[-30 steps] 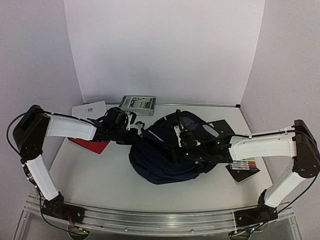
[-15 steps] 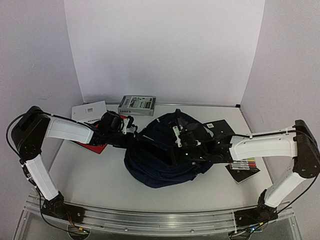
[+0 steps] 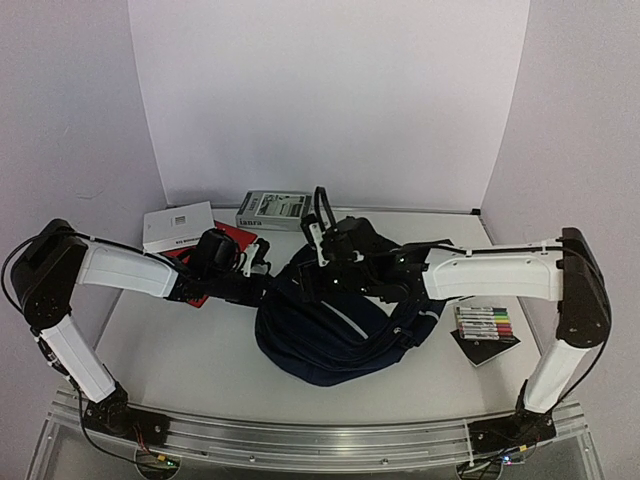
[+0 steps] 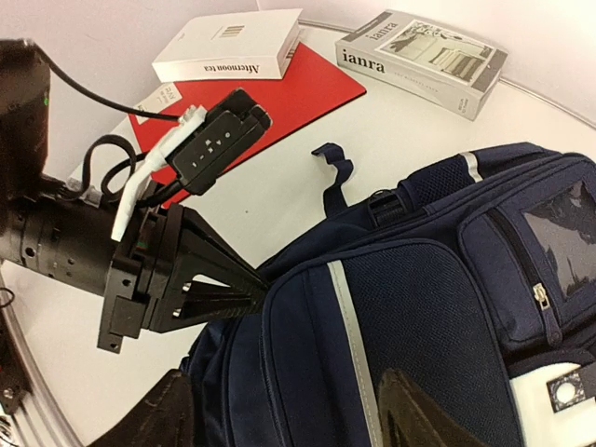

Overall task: Pack the student bag
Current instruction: Unzip the student bag at the center of the board.

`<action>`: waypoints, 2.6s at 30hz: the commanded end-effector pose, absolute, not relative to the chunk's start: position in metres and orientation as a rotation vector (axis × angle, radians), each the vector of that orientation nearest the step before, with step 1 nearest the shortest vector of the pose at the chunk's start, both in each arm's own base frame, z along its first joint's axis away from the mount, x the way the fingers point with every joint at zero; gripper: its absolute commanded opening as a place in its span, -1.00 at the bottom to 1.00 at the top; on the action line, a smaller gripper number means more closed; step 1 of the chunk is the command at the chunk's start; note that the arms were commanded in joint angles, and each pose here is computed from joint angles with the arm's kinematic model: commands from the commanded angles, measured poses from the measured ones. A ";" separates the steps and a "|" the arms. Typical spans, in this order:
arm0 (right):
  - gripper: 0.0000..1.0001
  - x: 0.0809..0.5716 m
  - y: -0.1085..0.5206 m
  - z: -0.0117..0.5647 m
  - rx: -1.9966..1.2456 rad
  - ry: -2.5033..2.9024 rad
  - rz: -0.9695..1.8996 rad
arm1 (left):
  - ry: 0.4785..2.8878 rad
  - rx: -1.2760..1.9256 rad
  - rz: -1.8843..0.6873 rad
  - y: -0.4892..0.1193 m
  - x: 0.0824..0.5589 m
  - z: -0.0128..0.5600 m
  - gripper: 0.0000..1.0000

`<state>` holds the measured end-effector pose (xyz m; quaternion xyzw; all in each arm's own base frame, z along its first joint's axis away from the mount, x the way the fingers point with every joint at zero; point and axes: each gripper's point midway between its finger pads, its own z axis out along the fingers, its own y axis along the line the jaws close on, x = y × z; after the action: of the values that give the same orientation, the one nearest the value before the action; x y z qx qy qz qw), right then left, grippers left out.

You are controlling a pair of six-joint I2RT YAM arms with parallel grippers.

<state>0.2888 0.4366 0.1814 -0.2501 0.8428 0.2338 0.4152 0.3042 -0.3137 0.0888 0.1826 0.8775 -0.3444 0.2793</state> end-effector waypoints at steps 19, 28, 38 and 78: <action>-0.76 0.314 0.433 0.137 -0.677 2.116 0.146 | 2.254 0.410 -0.888 -0.311 0.324 0.121 -0.99; -1.00 0.288 0.429 0.181 -0.707 2.096 0.342 | 2.293 0.264 -0.845 -0.294 0.369 0.108 -1.00; -1.00 0.268 0.440 0.196 -0.770 2.087 0.484 | 2.323 0.213 -0.805 -0.290 0.410 0.085 -1.00; 0.97 0.374 0.309 0.243 -0.110 2.180 0.152 | 2.317 -0.122 -0.729 -0.187 0.337 0.192 0.78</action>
<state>0.3637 0.4053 0.2402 -0.1245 0.8627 0.1120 0.4771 0.3480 -0.1970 0.1930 -0.0355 0.8889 -0.2756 0.3643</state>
